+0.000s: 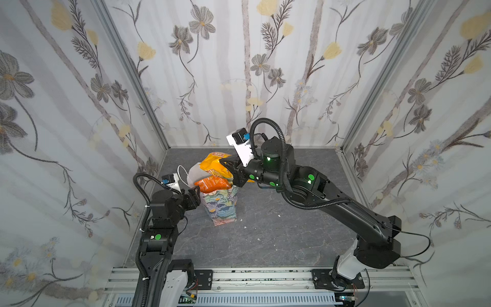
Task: Place the snacks into the paper bag
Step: 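Carry the yellow packet with the right gripper over the white bag, then lower the yellow packet into the white bag held by the left gripper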
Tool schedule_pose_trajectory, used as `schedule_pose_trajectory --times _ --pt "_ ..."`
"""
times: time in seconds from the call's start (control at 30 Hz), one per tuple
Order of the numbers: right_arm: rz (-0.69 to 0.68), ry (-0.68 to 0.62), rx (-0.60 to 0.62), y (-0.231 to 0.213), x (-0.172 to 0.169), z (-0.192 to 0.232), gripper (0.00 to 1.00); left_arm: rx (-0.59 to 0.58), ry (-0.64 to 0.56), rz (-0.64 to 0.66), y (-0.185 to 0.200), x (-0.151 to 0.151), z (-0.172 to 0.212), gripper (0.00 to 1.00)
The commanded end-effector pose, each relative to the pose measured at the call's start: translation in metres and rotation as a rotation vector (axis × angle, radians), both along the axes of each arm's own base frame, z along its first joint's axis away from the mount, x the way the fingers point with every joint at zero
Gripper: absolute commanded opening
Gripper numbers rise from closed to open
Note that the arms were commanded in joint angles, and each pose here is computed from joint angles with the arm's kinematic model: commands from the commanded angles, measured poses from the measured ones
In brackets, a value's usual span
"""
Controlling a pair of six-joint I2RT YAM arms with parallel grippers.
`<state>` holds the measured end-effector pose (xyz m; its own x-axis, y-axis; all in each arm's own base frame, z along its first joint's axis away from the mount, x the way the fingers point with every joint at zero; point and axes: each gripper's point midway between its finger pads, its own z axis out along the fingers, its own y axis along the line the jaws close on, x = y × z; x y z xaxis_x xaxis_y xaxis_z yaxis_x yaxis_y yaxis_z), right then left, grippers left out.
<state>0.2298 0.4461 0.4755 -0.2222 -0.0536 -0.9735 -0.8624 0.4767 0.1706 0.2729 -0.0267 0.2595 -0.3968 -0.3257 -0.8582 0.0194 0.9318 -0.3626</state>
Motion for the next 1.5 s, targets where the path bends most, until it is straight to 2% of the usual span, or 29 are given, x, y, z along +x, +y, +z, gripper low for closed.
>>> schedule_pose_trajectory --times 0.0,0.17,0.67,0.97,1.23,1.47 --pt "-0.091 -0.053 0.043 0.001 0.017 0.018 0.0 0.009 -0.037 -0.006 0.0 0.002 0.008 0.69" --pt "-0.156 -0.058 0.01 0.011 0.034 0.004 0.0 0.008 -0.038 -0.007 -0.001 0.001 0.008 0.69" --pt "-0.219 -0.08 -0.037 0.035 0.058 -0.018 0.0 0.006 -0.043 -0.014 -0.002 0.001 0.01 0.69" --pt "-0.283 -0.128 -0.068 0.043 0.072 -0.028 0.0 0.007 -0.041 -0.016 -0.002 0.001 0.009 0.69" --pt "-0.347 -0.181 -0.144 0.051 0.084 -0.047 0.0 0.008 -0.037 -0.014 -0.002 0.001 0.007 0.69" --pt "-0.331 -0.19 -0.104 0.055 0.081 -0.037 0.0 0.009 -0.036 -0.015 -0.002 0.002 0.007 0.69"
